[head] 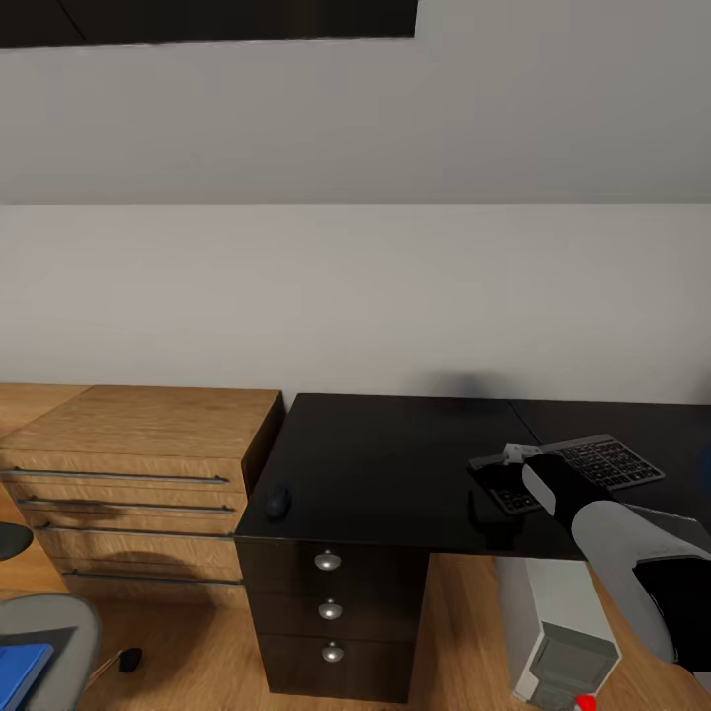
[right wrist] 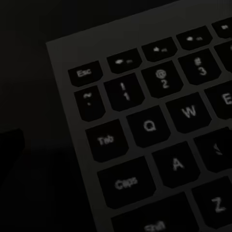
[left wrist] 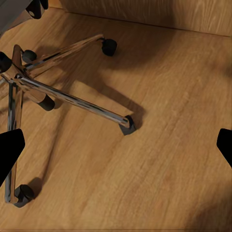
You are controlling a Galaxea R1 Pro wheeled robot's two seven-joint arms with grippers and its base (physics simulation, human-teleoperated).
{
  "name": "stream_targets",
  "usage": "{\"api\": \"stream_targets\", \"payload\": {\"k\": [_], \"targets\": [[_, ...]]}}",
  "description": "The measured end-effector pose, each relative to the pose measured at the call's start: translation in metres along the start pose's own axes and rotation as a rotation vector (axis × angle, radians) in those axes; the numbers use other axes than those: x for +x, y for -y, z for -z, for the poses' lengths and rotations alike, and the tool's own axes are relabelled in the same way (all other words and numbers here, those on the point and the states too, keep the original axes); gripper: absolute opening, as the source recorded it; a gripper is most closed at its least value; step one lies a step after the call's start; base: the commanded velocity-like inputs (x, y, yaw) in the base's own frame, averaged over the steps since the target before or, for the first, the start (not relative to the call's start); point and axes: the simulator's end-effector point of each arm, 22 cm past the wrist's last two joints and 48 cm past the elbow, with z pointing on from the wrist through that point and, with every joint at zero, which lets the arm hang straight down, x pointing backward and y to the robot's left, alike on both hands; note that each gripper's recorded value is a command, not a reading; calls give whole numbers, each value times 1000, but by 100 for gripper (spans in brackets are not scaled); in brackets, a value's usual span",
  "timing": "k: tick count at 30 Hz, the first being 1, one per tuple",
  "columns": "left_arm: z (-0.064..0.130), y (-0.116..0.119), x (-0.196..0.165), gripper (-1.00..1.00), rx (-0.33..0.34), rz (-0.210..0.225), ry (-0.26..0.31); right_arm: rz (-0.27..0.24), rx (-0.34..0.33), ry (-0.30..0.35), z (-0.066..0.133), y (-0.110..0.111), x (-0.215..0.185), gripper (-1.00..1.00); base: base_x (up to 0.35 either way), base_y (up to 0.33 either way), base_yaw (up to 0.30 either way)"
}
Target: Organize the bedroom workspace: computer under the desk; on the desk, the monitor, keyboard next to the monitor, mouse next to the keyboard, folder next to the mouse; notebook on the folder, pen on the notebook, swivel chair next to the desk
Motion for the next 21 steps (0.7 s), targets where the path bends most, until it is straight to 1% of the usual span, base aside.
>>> {"api": "stream_targets", "payload": {"k": [3,9,17,21], "targets": [[0,0,0,100,0,0,0,8,5,-1,0,1,1,100,-40,71,0],[0,0,0,100,0,0,0,15,9,-2,0,2,1,100,-70,197,0],[0,0,0,100,0,0,0,11,8,-2,0,2,1,100,-6,26,0],[0,0,0,100,0,0,0,14,9,-3,0,2,1,100,-1,119,0]]}}
